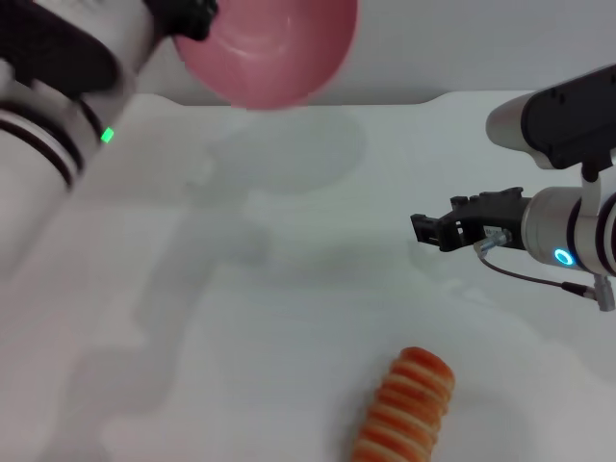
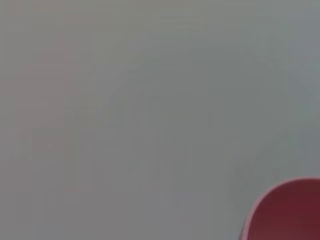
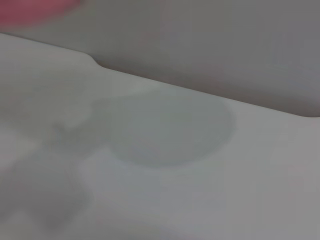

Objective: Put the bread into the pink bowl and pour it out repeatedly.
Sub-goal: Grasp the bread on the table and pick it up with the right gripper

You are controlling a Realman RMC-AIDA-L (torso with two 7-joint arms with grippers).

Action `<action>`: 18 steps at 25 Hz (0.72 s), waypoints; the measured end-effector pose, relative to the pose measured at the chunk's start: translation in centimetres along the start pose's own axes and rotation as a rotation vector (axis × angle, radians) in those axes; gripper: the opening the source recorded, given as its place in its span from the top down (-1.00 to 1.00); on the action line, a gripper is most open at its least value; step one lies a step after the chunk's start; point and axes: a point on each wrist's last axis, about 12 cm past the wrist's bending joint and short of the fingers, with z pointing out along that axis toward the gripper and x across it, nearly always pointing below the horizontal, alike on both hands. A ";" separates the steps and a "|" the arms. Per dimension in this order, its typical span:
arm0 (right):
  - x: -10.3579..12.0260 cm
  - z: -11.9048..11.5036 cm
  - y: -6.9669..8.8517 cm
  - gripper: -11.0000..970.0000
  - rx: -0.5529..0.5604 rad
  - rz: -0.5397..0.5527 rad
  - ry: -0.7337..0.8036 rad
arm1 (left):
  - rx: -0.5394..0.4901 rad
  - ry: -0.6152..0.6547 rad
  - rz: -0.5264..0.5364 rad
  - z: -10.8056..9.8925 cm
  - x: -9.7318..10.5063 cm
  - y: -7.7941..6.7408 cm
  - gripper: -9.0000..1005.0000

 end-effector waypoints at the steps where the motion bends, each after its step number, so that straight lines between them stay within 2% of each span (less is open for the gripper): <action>1: 0.0 0.0 0.0 -0.22 0.000 -0.001 0.000 | -0.012 -0.007 0.050 -0.1 0.1 -0.4 0.88; 2: 0.0 0.0 0.1 -0.22 -0.001 -0.002 0.001 | -0.029 -0.011 0.092 -0.2 0.4 -0.9 0.88; 5: 0.0 0.0 0.1 -0.22 -0.003 -0.003 0.001 | -0.110 -0.031 0.127 -0.5 0.8 -1.2 0.88; 10: 0.0 0.1 0.1 -0.22 -0.003 -0.005 0.002 | -0.285 -0.123 0.081 -2.0 0.4 -2.0 0.88; 13: 0.0 0.3 0.1 -0.22 -0.005 -0.007 0.010 | -0.306 -0.162 -0.075 -2.4 0.0 -1.8 0.88; 14: 0.0 0.3 0.1 -0.23 -0.005 -0.007 0.010 | -0.260 -0.167 -0.247 -2.3 0.2 -2.0 0.88; 15: 0.0 0.3 0.1 -0.23 -0.005 -0.007 0.012 | -0.260 -0.167 -0.247 -2.3 0.2 -2.0 0.88; 16: 0.1 0.4 0.1 -0.23 -0.004 -0.007 0.014 | -0.213 -0.176 -0.427 -2.3 0.8 -2.2 0.88; 17: 0.1 0.4 0.1 -0.23 -0.004 -0.007 0.014 | -0.213 -0.176 -0.427 -2.3 0.8 -2.2 0.88; 18: 0.1 0.4 0.1 -0.23 -0.004 -0.007 0.014 | -0.190 -0.183 -0.500 -2.3 1.1 -2.3 0.88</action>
